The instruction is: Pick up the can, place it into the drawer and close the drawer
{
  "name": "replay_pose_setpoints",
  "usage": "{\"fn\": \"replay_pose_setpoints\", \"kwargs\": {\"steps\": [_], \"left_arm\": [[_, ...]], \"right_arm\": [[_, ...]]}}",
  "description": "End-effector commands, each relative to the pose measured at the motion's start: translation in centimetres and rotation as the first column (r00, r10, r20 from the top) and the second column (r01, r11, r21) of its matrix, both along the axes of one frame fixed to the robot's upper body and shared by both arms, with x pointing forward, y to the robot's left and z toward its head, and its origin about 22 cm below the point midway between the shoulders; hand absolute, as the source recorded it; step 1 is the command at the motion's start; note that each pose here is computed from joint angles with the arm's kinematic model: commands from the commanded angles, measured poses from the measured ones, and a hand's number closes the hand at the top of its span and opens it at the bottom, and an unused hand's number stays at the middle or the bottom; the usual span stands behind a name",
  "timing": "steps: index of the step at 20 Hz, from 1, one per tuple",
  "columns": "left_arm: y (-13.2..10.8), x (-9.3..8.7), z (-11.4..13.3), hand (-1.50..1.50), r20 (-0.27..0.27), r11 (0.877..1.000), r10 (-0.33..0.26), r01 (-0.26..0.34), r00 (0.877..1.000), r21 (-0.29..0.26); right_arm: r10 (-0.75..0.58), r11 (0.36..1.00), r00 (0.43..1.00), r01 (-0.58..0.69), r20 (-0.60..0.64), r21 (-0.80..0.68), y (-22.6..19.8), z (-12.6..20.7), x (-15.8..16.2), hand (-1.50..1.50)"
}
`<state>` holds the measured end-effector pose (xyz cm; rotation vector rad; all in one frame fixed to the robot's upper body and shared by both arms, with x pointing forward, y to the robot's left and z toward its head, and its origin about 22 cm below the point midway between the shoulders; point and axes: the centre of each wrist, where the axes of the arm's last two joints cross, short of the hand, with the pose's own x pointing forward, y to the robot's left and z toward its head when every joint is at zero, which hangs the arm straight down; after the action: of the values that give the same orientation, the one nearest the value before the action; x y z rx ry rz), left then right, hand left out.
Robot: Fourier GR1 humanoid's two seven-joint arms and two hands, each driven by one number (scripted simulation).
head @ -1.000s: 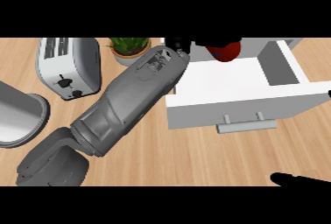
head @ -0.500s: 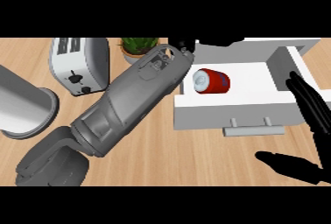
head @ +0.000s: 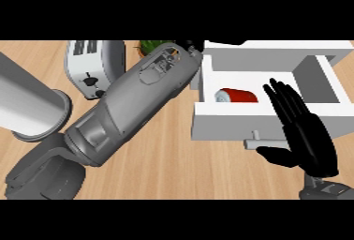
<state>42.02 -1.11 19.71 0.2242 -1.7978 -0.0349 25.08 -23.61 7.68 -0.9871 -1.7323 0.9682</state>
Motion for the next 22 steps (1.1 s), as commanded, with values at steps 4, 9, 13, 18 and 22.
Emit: {"fn": "replay_pose_setpoints", "kwargs": {"steps": [4,9,13,18,22], "left_arm": [[4.7,0.6,0.8,-1.50,-0.010,1.000,0.021,-0.021,1.000,0.008],[5.6,-0.2,1.8,-1.50,-0.014,1.000,-0.008,0.009,1.000,0.009],[7.9,-0.1,2.1,-1.50,-0.026,1.000,0.013,-0.013,1.000,0.012],[8.5,-1.0,2.5,-1.50,-0.031,1.000,0.006,-0.006,1.000,0.015],[10.6,-0.9,2.9,-1.50,-0.067,1.000,0.013,-0.012,0.998,0.011]], "right_arm": [[-0.073,0.997,0.997,0.073,0.018,0.025,0.3,-3.9,3.4,-1.50],[-0.086,0.996,0.996,0.086,0.008,-0.027,1.1,-8.0,4.8,-1.50],[-0.140,0.988,0.990,0.140,0.008,-0.072,0.8,-6.6,8.4,-1.50],[-0.153,0.981,0.988,0.156,0.034,-0.119,1.2,-9.8,8.5,-1.50],[-0.185,0.974,0.979,0.194,0.085,-0.117,0.2,-8.3,11.2,-1.50]]}}
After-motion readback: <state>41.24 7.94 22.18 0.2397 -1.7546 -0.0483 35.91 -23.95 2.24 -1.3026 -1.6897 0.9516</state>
